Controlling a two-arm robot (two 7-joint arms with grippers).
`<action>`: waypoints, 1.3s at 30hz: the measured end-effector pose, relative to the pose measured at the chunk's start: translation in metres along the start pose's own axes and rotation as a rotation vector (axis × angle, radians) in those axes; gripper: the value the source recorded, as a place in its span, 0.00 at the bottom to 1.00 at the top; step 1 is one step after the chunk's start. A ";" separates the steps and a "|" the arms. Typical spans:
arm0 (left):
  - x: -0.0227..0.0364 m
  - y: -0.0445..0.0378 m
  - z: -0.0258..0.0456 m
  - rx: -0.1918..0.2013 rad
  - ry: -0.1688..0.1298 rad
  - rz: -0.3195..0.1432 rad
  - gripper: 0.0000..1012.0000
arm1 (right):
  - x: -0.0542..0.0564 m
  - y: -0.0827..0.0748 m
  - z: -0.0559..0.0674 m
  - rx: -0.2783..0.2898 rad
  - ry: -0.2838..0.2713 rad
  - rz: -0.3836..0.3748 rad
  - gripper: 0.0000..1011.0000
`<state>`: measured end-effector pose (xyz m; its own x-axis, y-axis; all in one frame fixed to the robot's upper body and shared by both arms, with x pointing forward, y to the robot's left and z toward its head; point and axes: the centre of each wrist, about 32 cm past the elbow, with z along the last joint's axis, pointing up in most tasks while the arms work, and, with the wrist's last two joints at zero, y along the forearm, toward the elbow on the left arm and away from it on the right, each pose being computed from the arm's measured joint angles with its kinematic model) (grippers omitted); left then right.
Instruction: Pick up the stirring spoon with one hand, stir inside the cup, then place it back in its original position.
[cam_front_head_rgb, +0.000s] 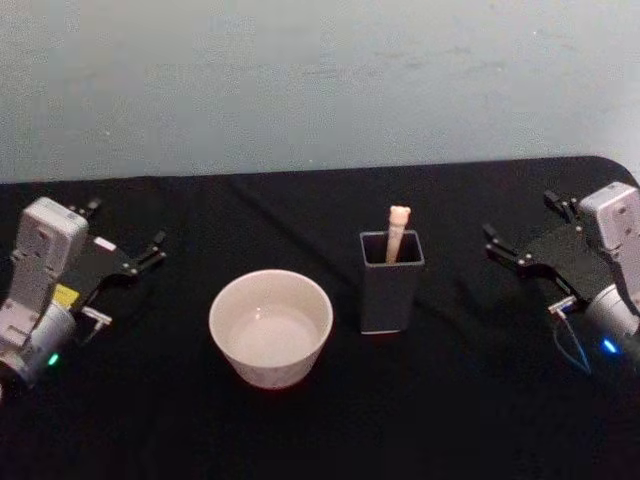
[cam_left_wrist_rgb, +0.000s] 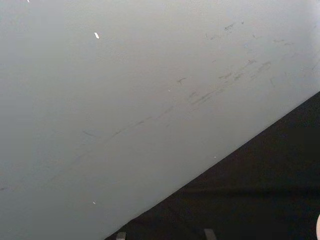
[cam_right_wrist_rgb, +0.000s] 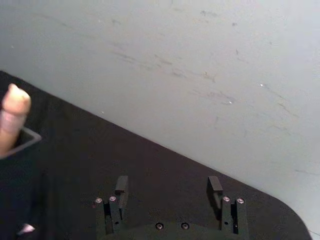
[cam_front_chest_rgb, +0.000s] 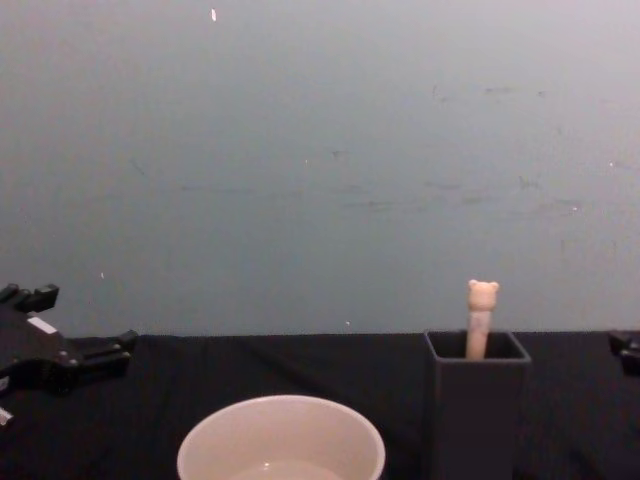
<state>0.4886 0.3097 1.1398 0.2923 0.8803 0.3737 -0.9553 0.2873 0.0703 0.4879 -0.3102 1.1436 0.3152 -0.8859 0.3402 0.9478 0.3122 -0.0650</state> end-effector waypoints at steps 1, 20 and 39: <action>0.0000 0.0000 0.0000 0.000 0.000 0.000 0.99 | 0.000 0.000 0.001 0.004 0.008 0.006 0.99; 0.0000 0.0000 0.0000 0.000 0.000 0.000 0.99 | 0.012 -0.005 0.017 0.099 0.285 0.314 0.99; 0.0000 0.0000 0.0000 0.000 0.000 0.000 0.99 | 0.011 0.027 0.018 0.136 0.300 0.530 0.99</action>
<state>0.4886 0.3097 1.1398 0.2923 0.8803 0.3738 -0.9552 0.2874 0.0702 0.5158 -0.3053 1.1629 0.7599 -0.6499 0.0145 0.6500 0.7595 -0.0263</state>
